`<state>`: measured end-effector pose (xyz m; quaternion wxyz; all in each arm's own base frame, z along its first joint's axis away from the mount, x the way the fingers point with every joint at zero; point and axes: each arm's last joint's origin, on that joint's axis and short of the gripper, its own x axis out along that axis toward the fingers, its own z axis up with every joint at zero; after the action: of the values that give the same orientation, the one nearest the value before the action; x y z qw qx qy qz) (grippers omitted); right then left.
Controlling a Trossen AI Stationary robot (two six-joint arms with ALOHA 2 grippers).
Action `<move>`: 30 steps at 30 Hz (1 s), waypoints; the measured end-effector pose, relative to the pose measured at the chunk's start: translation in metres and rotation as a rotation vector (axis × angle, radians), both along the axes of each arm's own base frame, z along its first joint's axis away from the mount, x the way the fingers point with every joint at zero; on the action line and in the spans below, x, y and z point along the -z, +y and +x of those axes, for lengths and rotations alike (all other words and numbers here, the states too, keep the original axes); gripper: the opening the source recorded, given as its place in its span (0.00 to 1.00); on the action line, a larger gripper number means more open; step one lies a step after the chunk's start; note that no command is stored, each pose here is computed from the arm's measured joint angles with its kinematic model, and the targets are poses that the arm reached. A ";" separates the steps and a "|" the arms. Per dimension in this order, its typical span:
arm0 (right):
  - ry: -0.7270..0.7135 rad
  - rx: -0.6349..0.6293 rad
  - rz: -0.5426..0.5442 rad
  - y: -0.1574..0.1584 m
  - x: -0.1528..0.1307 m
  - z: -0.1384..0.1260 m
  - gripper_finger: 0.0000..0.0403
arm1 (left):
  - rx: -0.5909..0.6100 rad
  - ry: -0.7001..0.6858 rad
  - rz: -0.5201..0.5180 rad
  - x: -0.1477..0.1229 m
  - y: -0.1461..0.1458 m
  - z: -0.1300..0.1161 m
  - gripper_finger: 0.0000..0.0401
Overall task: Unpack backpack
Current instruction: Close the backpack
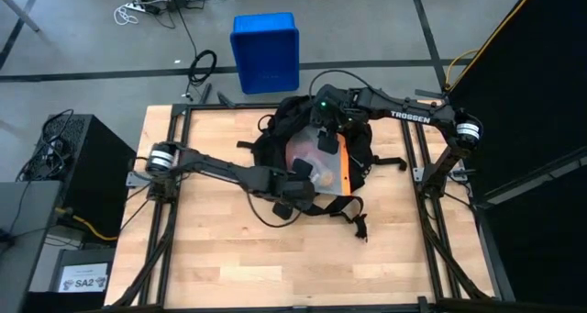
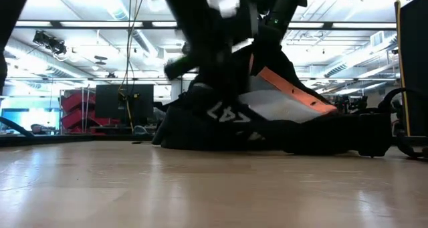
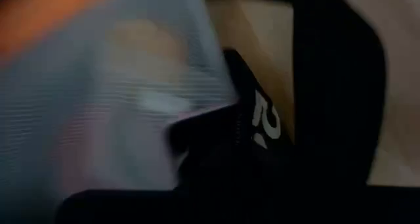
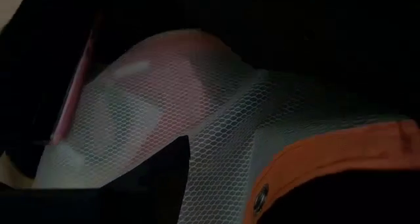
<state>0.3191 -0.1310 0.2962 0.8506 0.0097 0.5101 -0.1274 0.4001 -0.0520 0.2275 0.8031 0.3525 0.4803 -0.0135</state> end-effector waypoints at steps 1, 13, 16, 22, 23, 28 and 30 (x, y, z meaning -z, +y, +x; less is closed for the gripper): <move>-0.012 0.000 -0.004 0.000 -0.001 0.001 0.49 | -0.002 -0.024 0.001 -0.014 -0.003 -0.005 0.00; -0.130 -0.012 0.036 -0.001 -0.007 0.009 0.48 | -0.003 -0.164 -0.157 -0.088 -0.015 -0.059 0.00; -0.131 -0.012 0.035 -0.001 -0.008 0.009 0.47 | 0.078 -0.087 -0.158 -0.062 -0.021 -0.042 0.01; -0.131 -0.013 0.037 -0.001 -0.007 0.009 0.48 | 0.066 -0.013 -0.125 -0.021 -0.007 -0.009 0.17; -0.132 -0.010 0.040 0.000 -0.008 0.009 0.48 | 0.052 0.007 -0.125 -0.015 -0.002 -0.006 0.21; -0.130 -0.009 0.041 0.000 -0.008 0.009 0.47 | 0.026 0.066 -0.165 0.006 0.016 0.007 0.44; -0.130 -0.009 0.041 0.000 -0.008 0.009 0.47 | 0.011 0.118 -0.161 0.016 0.020 0.008 0.53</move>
<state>0.3282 -0.1310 0.3039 0.8822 0.0331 0.4561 -0.1120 0.4078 -0.0316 0.2111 0.7992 0.2879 0.5220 -0.0770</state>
